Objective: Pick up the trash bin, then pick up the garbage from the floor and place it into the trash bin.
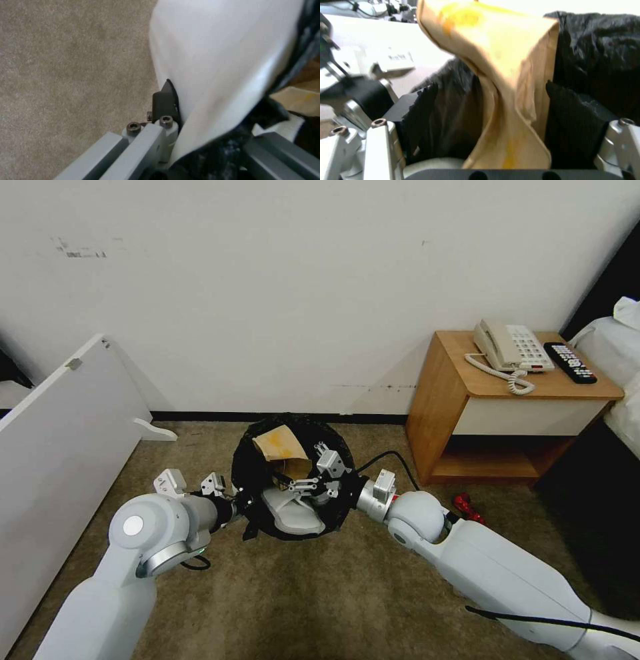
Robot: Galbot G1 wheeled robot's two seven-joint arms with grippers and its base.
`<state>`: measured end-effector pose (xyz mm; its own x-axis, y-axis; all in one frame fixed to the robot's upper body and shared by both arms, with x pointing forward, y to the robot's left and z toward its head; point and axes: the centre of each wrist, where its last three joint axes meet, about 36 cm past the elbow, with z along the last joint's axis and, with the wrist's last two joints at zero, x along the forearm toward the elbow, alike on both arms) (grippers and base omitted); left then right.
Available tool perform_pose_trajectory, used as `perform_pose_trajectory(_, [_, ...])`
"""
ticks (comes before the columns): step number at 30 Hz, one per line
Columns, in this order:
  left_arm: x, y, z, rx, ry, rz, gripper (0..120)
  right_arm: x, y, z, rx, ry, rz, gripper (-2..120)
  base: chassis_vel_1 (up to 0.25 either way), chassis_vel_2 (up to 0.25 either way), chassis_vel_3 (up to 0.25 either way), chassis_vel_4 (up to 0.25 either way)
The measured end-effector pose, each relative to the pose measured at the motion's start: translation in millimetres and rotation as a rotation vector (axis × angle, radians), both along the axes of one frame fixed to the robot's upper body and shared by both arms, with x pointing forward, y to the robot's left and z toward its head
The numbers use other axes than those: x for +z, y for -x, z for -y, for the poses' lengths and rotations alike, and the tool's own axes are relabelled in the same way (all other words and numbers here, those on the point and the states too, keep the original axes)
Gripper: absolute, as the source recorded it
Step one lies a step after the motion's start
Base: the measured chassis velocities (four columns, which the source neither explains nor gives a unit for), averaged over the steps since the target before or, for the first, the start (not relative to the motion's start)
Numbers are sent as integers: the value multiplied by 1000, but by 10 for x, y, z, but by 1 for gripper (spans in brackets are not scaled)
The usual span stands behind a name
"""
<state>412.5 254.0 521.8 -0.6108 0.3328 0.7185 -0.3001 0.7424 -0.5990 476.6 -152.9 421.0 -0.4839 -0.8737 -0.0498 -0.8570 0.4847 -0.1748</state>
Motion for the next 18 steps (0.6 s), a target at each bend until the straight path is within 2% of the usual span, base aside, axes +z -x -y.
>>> perform_pose_trajectory(18, [-158,-104,-11,28,-26,-20,0,121,42,-362,46,-91,-44,85,0,0,0,0])
